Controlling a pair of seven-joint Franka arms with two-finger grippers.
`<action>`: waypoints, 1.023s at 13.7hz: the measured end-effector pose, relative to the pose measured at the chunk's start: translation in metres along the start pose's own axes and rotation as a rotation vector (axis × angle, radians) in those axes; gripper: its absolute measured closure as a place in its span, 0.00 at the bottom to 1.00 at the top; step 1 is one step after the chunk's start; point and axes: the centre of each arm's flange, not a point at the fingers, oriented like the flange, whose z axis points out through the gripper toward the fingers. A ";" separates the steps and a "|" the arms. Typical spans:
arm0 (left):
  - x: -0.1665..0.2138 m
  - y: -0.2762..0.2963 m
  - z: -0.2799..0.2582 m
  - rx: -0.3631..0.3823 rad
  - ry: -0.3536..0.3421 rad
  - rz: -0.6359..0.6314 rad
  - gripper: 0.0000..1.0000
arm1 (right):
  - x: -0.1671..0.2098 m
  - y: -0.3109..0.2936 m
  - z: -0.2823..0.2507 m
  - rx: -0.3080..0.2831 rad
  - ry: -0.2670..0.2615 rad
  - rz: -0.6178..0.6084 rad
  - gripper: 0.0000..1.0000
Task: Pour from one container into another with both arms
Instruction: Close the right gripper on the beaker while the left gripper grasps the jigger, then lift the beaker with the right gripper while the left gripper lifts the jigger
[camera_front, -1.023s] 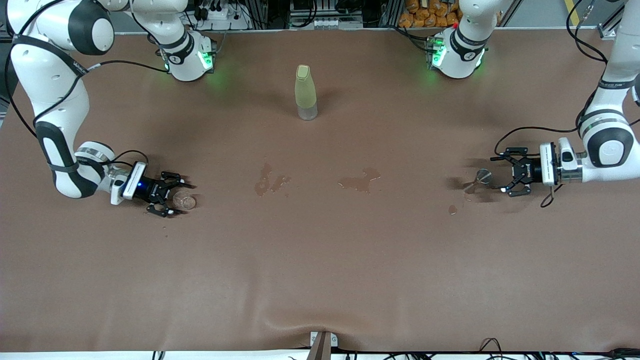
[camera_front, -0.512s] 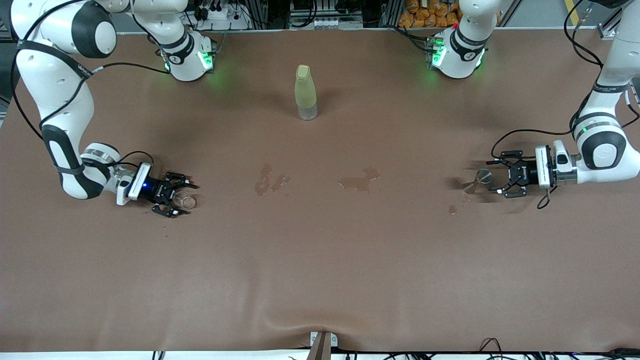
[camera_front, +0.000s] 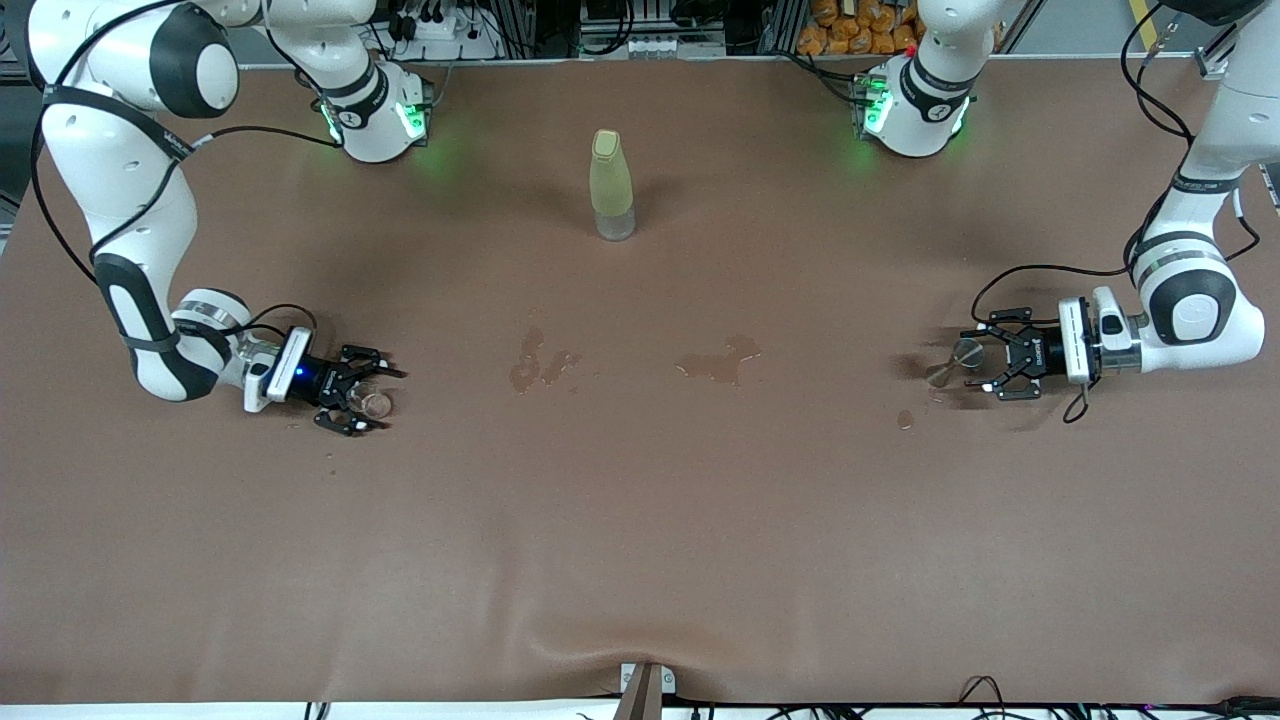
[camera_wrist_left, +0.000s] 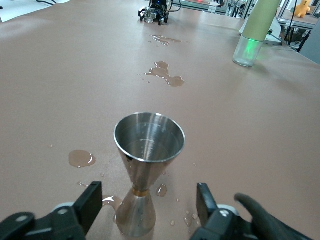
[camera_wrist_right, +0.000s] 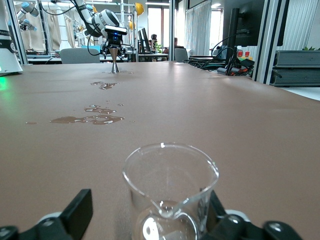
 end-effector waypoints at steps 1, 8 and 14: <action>0.000 -0.001 0.001 0.005 0.005 -0.002 0.24 | 0.000 0.000 0.000 0.000 0.001 0.000 0.20; 0.004 -0.004 0.007 0.015 0.013 -0.003 0.31 | 0.001 0.003 0.000 -0.002 0.000 -0.008 0.85; 0.007 -0.009 0.015 0.028 0.018 -0.007 0.33 | 0.020 0.019 0.012 0.030 0.066 -0.032 0.85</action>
